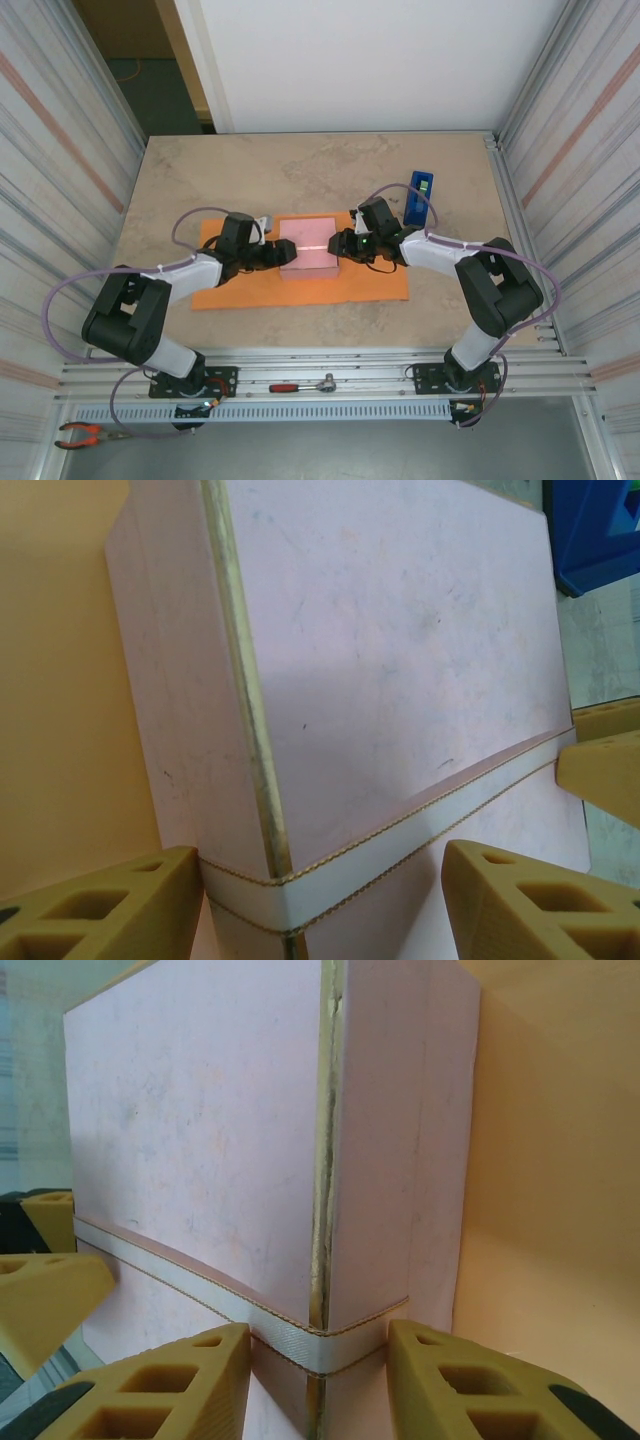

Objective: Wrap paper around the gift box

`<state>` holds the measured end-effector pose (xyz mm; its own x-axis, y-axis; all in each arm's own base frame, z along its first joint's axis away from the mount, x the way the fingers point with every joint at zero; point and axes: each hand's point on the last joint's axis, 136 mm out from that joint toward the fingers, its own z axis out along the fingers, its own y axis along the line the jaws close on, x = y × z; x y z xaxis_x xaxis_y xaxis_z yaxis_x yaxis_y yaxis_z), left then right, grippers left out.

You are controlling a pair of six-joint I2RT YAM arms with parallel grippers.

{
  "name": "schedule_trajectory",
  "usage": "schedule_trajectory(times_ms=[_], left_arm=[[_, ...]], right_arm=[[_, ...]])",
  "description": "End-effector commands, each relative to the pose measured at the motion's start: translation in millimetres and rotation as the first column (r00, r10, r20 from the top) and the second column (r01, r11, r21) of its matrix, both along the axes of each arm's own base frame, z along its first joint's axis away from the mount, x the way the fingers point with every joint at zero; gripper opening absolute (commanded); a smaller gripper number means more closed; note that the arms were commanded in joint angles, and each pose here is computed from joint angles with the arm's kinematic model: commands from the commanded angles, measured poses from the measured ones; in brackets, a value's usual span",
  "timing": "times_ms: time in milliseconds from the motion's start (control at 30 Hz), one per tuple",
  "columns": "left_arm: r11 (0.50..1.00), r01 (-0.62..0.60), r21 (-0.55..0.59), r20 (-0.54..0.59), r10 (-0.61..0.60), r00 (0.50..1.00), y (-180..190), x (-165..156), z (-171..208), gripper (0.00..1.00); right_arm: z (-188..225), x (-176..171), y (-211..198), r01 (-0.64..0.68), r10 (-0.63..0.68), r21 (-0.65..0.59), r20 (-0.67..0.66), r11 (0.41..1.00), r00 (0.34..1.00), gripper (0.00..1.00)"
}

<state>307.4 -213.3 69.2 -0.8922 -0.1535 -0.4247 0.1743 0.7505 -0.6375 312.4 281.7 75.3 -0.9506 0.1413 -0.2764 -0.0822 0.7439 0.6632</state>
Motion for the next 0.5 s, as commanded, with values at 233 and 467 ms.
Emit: schedule_trajectory(times_ms=[233, 467], left_arm=[[0.999, -0.048, -0.003, 0.044, 0.049, 0.998, 17.8, 4.4, 14.8, 0.72], [0.999, -0.038, 0.003, 0.093, 0.037, 0.995, 22.4, 14.4, 36.3, 0.76]], right_arm=[[17.3, -3.9, -37.8, 0.091, -0.09, -0.04, 0.033, 0.995, 0.995, 0.64], [0.0, -26.7, -115.4, 0.241, -0.252, -0.156, -0.048, 0.958, 0.967, 0.68]])
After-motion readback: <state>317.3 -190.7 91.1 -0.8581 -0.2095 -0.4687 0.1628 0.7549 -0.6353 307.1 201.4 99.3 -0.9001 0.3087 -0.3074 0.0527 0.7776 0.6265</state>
